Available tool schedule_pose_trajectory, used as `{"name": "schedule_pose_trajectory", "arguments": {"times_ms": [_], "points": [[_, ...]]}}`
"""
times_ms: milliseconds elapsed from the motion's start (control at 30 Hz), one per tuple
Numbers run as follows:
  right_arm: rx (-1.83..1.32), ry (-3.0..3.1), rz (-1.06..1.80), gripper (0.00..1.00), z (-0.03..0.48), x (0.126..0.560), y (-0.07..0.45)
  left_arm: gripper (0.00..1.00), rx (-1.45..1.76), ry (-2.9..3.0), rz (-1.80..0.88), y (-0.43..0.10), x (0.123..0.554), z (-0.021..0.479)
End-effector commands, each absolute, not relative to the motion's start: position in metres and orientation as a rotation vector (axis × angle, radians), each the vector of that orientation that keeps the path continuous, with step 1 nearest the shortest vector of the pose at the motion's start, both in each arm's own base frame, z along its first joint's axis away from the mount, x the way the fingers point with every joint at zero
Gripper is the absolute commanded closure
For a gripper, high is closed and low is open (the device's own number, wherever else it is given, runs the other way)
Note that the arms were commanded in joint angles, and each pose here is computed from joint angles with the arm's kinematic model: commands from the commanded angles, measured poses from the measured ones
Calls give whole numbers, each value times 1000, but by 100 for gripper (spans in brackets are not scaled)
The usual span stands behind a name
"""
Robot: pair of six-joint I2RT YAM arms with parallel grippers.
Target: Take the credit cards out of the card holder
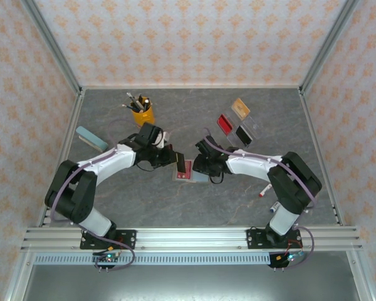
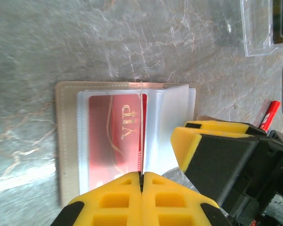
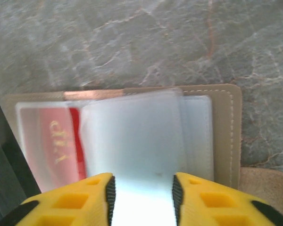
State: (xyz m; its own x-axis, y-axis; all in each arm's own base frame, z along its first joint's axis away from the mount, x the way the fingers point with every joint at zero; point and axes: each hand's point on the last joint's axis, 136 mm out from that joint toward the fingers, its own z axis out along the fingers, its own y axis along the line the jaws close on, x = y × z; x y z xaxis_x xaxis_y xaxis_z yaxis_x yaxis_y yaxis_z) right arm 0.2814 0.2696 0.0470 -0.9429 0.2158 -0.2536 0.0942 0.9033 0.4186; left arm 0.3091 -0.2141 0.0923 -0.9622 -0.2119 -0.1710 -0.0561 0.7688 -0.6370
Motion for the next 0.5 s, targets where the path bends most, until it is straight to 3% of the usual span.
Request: {"name": "schedule_pose_trajectory", "arguments": {"times_ms": [0,233,467], "points": [[175,2683,772,52,83,286,285,100,-202,2735,-939,-199,301,95],[83,2573,1191,29,119,288,320,100,-221,2588,-1189,-202,305,138],[61,2451,1487,20,154,301,336,100,-219,2456,-1408,-207,307,180]]}}
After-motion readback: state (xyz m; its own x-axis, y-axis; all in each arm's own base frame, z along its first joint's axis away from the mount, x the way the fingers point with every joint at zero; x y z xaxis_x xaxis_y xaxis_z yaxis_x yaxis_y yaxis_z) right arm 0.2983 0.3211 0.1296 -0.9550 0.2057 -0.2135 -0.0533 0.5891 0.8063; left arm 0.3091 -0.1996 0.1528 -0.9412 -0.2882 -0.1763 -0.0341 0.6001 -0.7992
